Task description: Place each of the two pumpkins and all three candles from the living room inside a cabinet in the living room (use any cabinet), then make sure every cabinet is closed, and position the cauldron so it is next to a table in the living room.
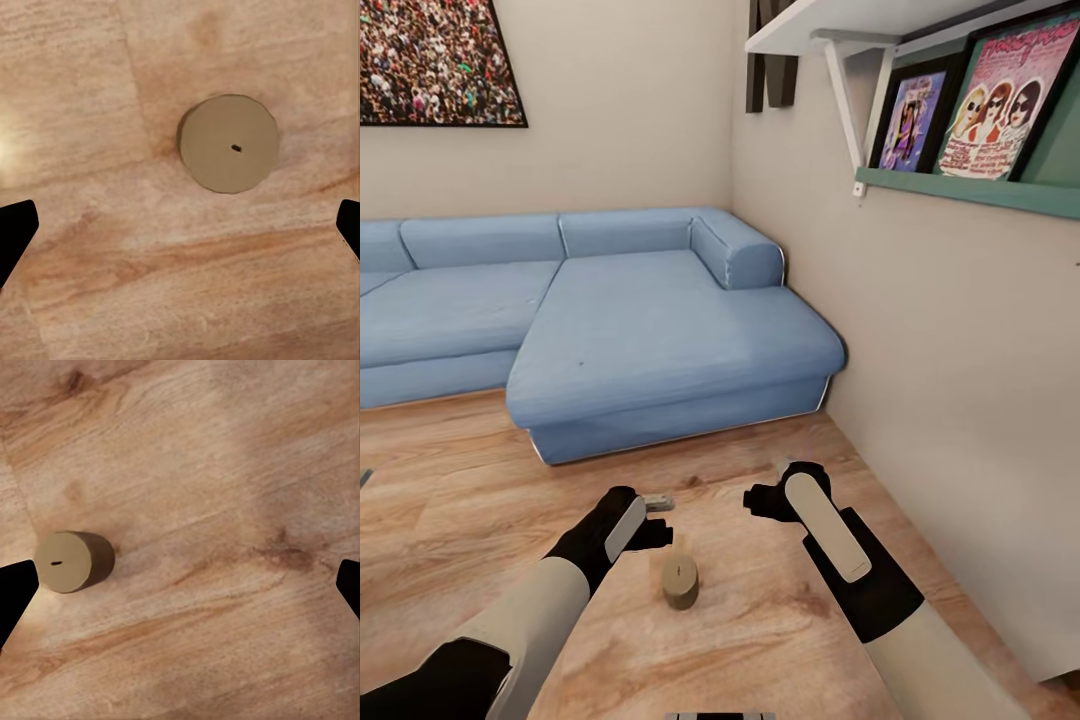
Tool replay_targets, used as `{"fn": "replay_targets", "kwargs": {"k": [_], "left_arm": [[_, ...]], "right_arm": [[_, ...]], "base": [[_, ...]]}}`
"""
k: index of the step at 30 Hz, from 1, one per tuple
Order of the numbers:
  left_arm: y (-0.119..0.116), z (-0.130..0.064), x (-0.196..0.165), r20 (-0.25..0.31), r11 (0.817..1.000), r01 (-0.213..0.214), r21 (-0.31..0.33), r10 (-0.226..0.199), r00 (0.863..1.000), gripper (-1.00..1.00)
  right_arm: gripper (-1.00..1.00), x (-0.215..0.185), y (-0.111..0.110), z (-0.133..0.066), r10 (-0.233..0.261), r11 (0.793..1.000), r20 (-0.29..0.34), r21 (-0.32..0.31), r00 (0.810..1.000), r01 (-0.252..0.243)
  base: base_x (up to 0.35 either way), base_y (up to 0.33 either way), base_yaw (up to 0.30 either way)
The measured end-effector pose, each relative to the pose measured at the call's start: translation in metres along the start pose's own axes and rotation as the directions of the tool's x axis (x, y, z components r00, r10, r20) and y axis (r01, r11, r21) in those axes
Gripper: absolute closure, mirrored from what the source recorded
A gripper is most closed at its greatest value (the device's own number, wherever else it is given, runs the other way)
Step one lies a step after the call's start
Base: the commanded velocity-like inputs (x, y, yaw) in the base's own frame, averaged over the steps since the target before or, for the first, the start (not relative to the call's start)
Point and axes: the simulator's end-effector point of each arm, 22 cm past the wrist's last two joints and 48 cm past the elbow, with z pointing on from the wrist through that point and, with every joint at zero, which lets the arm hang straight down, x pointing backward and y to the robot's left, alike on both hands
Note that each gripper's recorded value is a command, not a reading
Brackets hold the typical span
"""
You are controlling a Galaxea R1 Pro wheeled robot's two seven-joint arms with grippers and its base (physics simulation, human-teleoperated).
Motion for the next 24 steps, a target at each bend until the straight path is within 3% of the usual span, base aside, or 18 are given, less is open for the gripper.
{"fn": "replay_targets", "kwargs": {"k": [15, 24], "left_arm": [[-0.0006, 0.0, 0.0002, -0.001, 1.0, 0.0, 0.002, 0.0, 1.0, -1.0], [-0.0006, 0.0002, 0.0001, 0.0, 1.0, 0.0, 0.002, 0.0, 1.0, -1.0]], "right_arm": [[-1.0, 0.0002, -0.0001, 0.0003, 0.0, 1.0, -0.001, 0.0, 1.0, 0.0], [-1.0, 0.0004, 0.0, 0.0005, 0.0, 1.0, -0.001, 0.0, 1.0, 0.0]], "base": [[0.123, -0.051, 0.0], [0.033, -0.025, 0.0]]}}
